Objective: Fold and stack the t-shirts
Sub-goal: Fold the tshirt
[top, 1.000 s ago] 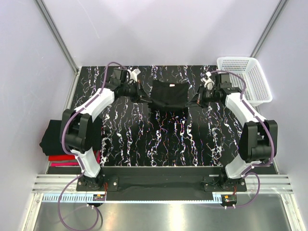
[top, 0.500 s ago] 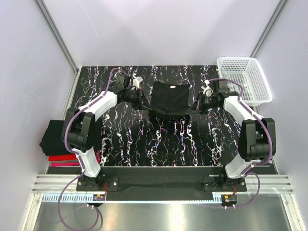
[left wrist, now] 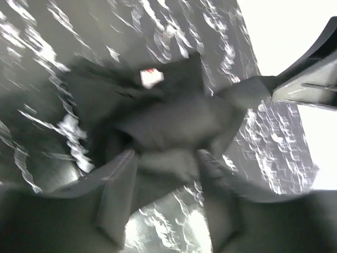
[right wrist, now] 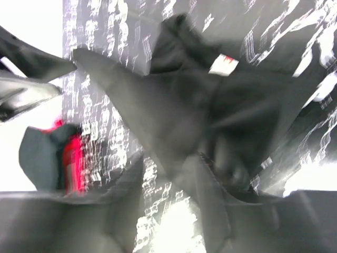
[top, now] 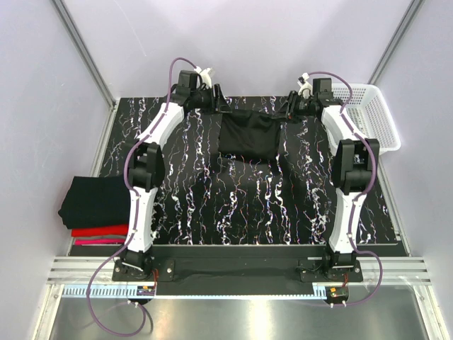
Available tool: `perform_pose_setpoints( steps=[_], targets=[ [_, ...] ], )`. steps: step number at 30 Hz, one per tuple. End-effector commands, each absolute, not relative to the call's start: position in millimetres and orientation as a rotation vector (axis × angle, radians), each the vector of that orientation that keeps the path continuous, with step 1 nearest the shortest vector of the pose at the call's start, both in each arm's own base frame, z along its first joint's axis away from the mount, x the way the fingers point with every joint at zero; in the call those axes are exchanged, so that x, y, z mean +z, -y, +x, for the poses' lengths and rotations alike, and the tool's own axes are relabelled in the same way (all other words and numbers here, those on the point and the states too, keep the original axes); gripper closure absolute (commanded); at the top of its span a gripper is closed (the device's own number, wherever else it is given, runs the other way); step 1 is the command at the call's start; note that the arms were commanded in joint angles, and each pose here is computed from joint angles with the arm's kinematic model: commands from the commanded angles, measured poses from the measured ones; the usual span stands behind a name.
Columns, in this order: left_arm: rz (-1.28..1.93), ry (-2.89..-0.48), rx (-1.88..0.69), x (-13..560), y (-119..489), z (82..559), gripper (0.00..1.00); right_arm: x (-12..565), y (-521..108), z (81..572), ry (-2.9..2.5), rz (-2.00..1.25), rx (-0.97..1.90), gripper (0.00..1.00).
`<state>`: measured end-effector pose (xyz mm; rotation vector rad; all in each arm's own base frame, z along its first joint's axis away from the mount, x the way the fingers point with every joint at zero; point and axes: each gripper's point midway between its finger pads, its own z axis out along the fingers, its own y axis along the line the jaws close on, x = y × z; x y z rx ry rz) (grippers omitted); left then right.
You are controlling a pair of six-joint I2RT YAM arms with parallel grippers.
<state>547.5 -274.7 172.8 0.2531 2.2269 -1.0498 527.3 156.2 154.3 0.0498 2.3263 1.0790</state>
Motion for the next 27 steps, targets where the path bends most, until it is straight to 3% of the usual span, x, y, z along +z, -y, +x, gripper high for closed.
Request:
perform_pose_setpoints(
  steps=[1,2,5,14,19,27],
  targets=[
    [0.299,-2.190,-0.860,151.2,261.4,580.4,0.37,146.4,-152.7,566.6,-2.264,0.015,0.984,0.45],
    [0.296,-2.205,-0.858,144.2,260.7,578.8,0.32,141.8,-153.4,569.7,-2.268,0.013,0.973,0.41],
    [0.271,-2.245,-0.862,136.3,254.2,567.6,0.27,144.5,-157.7,562.0,-2.269,0.001,1.003,0.38],
    [0.263,-2.328,-0.927,105.6,229.8,561.6,0.27,98.0,-169.0,520.4,-2.390,0.044,1.140,0.39],
    [0.201,-2.362,-0.950,80.4,228.7,569.2,0.23,84.3,-177.2,522.9,-2.413,0.055,1.168,0.38],
    [0.140,-2.340,-1.201,57.1,255.1,572.1,0.23,69.2,-181.1,525.9,-2.441,0.077,1.170,0.37]
  ],
)
